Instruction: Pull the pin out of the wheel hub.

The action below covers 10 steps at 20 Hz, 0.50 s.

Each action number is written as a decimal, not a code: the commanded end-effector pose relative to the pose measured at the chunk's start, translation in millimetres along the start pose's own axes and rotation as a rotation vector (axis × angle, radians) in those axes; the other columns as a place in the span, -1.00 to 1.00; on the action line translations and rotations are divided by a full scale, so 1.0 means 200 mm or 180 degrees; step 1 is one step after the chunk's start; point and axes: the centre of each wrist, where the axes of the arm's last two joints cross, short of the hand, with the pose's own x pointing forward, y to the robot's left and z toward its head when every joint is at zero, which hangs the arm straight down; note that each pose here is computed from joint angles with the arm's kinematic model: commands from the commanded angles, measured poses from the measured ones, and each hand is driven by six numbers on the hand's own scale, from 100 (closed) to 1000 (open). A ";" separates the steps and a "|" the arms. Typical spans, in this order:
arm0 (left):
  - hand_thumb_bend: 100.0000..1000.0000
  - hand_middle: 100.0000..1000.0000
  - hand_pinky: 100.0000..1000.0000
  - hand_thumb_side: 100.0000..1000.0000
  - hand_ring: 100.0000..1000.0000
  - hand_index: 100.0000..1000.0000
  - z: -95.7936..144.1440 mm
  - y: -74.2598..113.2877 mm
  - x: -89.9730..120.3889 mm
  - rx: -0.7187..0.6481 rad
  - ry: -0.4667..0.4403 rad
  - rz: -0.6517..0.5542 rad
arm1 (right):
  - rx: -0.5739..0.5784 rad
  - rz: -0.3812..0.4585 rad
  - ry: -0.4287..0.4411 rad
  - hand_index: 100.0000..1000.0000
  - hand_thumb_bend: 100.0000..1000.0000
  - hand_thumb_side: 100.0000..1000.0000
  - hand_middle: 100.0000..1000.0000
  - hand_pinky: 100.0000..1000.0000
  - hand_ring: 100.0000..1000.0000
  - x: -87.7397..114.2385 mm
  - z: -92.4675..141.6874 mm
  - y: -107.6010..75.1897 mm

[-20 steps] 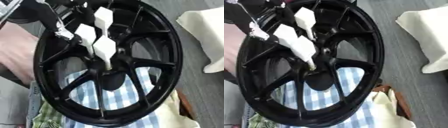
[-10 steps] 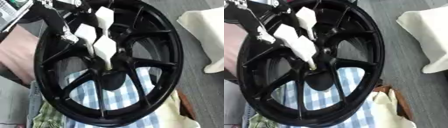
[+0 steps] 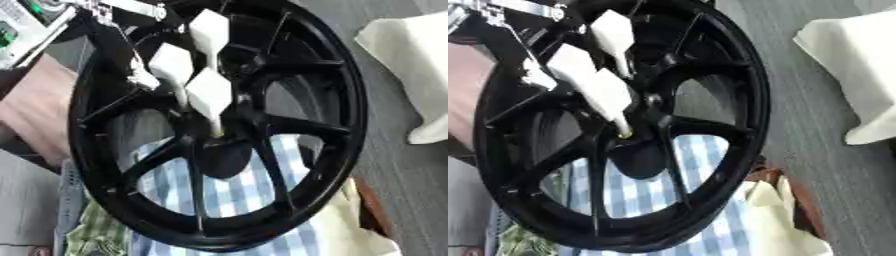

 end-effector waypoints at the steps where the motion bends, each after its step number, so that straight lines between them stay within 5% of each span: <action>1: -0.56 0.21 0.45 -0.71 0.56 0.45 0.04 0.03 0.00 0.0072 0.0047 -0.0037 | 0.0014 0.0027 -0.0099 0.54 -1.00 0.24 0.16 0.73 0.46 0.04 -0.03 -0.01; 10: -1.00 -0.18 0.29 -0.92 0.36 0.08 0.12 0.08 0.03 0.0298 -0.0015 0.0099 | -0.0025 0.0025 -0.0068 0.54 -1.00 0.25 0.16 0.73 0.47 0.03 -0.02 -0.01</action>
